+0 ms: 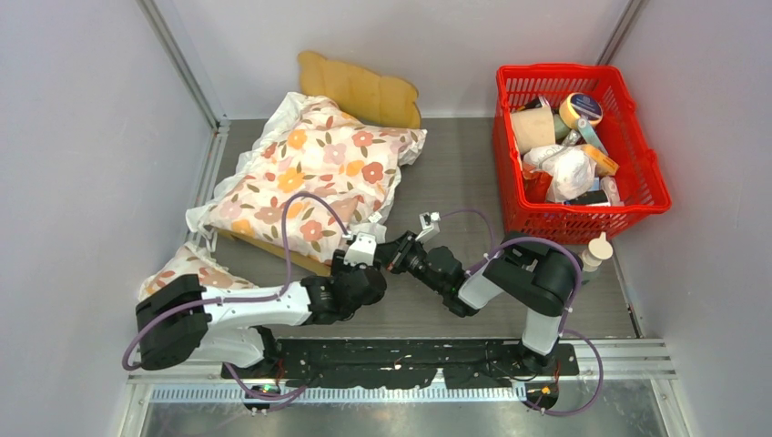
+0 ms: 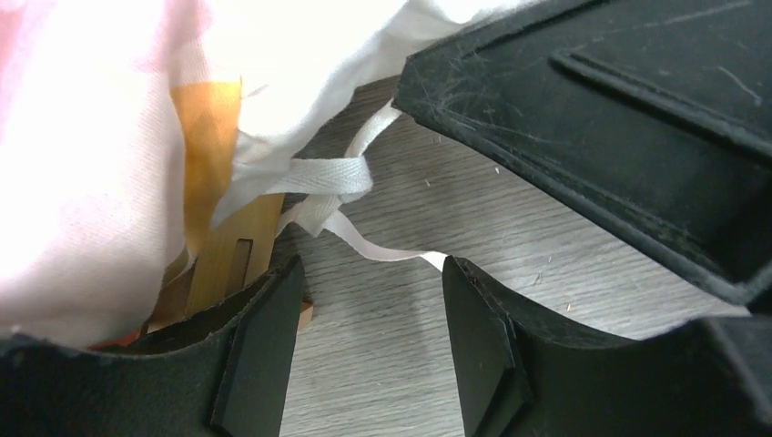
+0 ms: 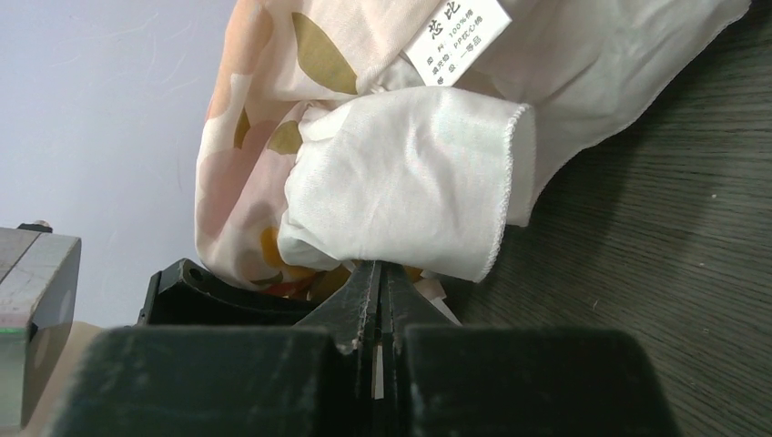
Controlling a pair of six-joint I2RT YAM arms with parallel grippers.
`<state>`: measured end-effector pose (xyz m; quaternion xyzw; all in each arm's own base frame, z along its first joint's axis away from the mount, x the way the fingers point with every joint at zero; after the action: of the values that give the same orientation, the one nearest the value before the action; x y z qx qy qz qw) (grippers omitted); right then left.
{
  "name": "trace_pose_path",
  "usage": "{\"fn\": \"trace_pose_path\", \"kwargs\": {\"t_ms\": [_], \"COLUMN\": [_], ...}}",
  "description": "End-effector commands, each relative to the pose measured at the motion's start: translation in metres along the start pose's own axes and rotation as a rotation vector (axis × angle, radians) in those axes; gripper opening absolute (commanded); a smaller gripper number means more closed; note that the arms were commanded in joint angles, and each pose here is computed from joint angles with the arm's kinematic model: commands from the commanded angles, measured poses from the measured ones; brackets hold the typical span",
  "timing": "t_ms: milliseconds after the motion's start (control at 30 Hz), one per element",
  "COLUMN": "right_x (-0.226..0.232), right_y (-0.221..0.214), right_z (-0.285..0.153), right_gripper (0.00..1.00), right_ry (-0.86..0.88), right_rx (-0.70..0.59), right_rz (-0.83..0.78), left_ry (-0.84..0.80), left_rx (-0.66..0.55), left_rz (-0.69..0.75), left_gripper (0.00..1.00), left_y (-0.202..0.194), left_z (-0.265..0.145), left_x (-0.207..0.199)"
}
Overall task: Set up the pet bed
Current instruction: Tie the ropes to the bed frame.
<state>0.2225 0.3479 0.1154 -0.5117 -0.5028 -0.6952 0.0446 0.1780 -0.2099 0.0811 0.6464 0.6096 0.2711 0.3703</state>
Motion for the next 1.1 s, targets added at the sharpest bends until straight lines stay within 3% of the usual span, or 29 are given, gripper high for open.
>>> {"fn": "trace_pose_path", "kwargs": {"t_ms": [0, 267, 1067], "right_x": [0.013, 0.008, -0.003], "right_y": [0.013, 0.011, 0.002], "right_z": [-0.002, -0.002, -0.007], "right_gripper": [0.05, 0.05, 0.05], "right_ry": [0.058, 0.048, 0.043], "right_rx": [-0.047, -0.037, -0.009], "right_rz": [-0.02, -0.033, -0.075], "left_ry": [0.107, 0.113, 0.124], "left_rx": [-0.113, -0.131, -0.109], "left_rz": [-0.096, -0.153, -0.122], "left_gripper": [0.61, 0.59, 0.5], "left_y": [0.017, 0.006, -0.016], "left_z": [0.004, 0.012, 0.037], "left_x": [0.008, 0.007, -0.006]}}
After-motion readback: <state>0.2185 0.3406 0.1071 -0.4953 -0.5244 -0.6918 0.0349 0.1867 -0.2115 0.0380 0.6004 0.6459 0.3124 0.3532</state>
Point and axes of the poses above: each gripper's point midway between its finger pads, its own z axis out along the fingers, its own x axis along the line the jaws close on, y = z × x, the point moved 3 cm from there along -z, back along the fingers, and after that the axes turned 12 degrees about -z, right-handed, at the moved point
